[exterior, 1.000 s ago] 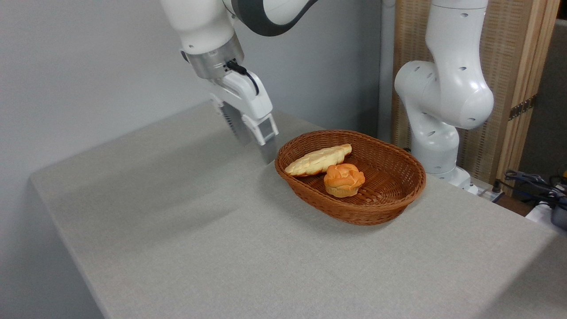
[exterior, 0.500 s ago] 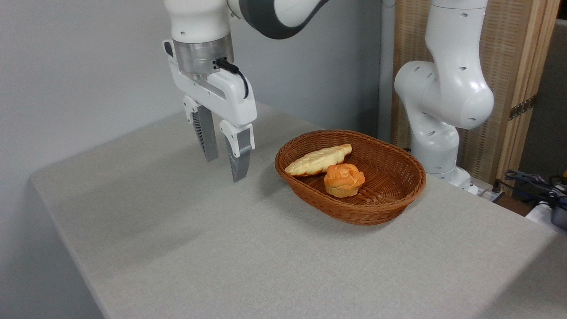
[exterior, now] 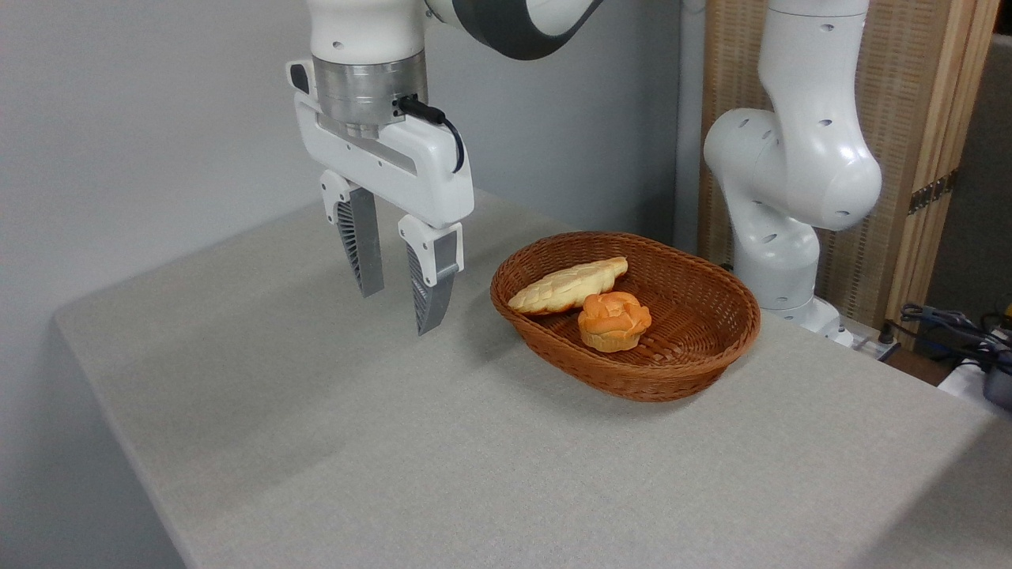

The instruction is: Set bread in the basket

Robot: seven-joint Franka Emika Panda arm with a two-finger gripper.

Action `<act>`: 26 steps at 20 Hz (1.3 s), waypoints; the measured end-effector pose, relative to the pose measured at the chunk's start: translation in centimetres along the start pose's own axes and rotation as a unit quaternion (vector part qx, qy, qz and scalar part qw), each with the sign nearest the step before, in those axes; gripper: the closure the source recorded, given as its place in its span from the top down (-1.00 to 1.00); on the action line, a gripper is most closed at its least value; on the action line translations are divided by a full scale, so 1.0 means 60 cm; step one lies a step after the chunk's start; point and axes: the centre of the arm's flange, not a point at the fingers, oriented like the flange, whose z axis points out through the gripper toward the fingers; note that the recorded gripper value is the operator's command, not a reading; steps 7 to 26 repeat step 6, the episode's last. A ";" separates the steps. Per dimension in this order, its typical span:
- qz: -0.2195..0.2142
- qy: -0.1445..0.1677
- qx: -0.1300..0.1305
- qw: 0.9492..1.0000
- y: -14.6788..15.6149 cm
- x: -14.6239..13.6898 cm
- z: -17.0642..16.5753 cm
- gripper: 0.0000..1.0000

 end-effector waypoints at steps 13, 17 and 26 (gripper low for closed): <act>0.009 -0.017 0.019 1.000 -0.004 -0.001 0.004 1.00; 0.009 -0.017 0.019 1.000 -0.004 -0.001 0.004 1.00; 0.009 -0.017 0.019 1.000 -0.004 -0.001 0.004 1.00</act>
